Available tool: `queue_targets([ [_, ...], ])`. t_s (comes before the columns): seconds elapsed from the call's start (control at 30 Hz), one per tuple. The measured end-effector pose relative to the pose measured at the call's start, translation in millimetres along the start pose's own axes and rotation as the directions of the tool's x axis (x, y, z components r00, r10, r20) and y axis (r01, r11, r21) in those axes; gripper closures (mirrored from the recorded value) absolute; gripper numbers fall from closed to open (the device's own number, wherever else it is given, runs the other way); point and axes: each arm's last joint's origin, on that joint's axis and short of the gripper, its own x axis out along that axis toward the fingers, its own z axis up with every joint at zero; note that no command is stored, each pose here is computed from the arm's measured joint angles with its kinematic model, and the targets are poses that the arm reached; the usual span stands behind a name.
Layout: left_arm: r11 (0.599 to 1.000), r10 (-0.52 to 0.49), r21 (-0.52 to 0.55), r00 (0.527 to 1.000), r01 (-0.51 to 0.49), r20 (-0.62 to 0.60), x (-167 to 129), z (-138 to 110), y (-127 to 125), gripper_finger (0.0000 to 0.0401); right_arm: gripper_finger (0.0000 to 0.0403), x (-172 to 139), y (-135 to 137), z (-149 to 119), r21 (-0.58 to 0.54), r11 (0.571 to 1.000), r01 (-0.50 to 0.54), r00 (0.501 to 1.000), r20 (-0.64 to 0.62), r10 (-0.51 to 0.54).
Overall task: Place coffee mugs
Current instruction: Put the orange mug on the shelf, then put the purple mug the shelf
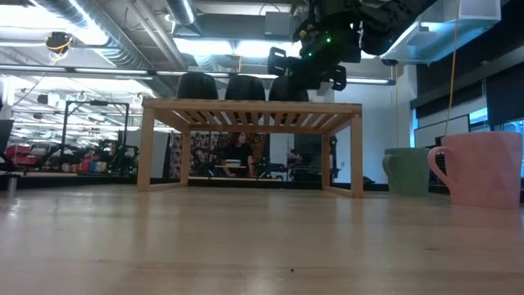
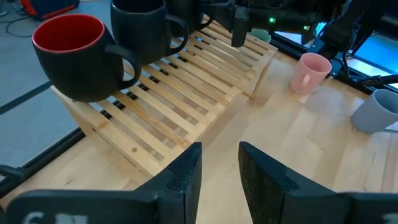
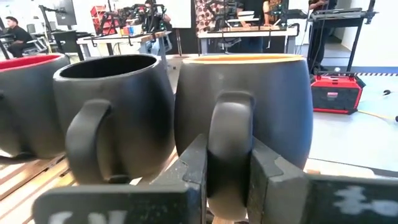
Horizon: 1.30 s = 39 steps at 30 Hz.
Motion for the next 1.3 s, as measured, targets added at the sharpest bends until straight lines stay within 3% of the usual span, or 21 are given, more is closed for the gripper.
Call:
queue_targets([
  [0.2, 1.000, 0.000, 0.000, 1.000, 0.000, 0.000, 0.0, 0.0, 0.0, 0.0301, 0.0276, -4.8, 3.9, -2.1, -0.017, 1.000, -0.004, 1.000, -0.005, 0.004],
  [0.37, 1.000, 0.000, 0.000, 1.000, 0.000, 0.000, 0.0, 0.0, 0.0, 0.0301, 0.0219, -8.9, 5.3, -1.4, -0.018, 0.998, 0.060, 0.998, 0.017, -0.059],
  [0.6, 1.000, 0.000, 0.001, 1.000, 0.000, 0.000, 0.0, 0.0, 0.0, 0.0301, 0.0182, -34.8, 5.4, 25.3, -0.015, 0.997, 0.070, 0.996, 0.052, -0.069],
  [0.73, 1.000, 0.000, 0.001, 1.000, 0.000, 0.000, 0.0, 0.0, 0.0, 0.0301, 0.0184, -63.1, 4.0, 48.8, -0.016, 0.999, -0.035, 0.998, 0.043, 0.036],
  [0.83, 1.000, 0.000, 0.001, 1.000, 0.000, 0.000, 0.0, 0.0, 0.0, 0.0301, 0.0190, -89.3, 1.3, 67.6, 0.059, 0.964, -0.257, 0.966, 0.000, 0.258],
  [0.87, 1.000, 0.000, 0.001, 1.000, 0.000, 0.000, 0.0, 0.0, 0.0, 0.0301, 0.0192, -98.7, 0.0, 73.0, 0.101, 0.932, -0.349, 0.935, -0.026, 0.353],
  [0.93, 1.000, 0.000, 0.001, 1.000, 0.000, 0.000, 0.0, 0.0, 0.0, 0.0301, 0.0196, -116.3, -4.2, 79.2, 0.196, 0.828, -0.525, 0.826, -0.115, 0.551],
  [1.03, 1.000, 0.000, 0.001, 1.000, 0.000, -0.001, 0.1, 0.0, -0.1, 0.0301, 0.0204, -143.2, -9.9, 80.5, 0.364, 0.642, -0.675, 0.584, -0.268, 0.766],
  [1.1, 1.000, 0.002, 0.003, 1.000, -0.002, -0.002, 0.6, -0.1, -0.6, 0.0301, 0.0208, -161.3, -13.3, 78.0, 0.455, 0.559, -0.693, 0.431, -0.360, 0.827],
  [1.17, 1.000, 0.003, 0.006, 1.000, -0.003, -0.004, 1.3, -0.2, -1.4, 0.0301, 0.0213, -179.3, -15.7, 72.2, 0.544, 0.529, -0.651, 0.305, -0.450, 0.839],
  [1.3, 1.000, -0.007, 0.009, 1.000, 0.007, -0.019, 2.2, -0.7, -2.8, 0.0301, 0.0222, -213.0, -16.9, 57.6, 0.638, 0.564, -0.525, 0.142, -0.587, 0.797],
])
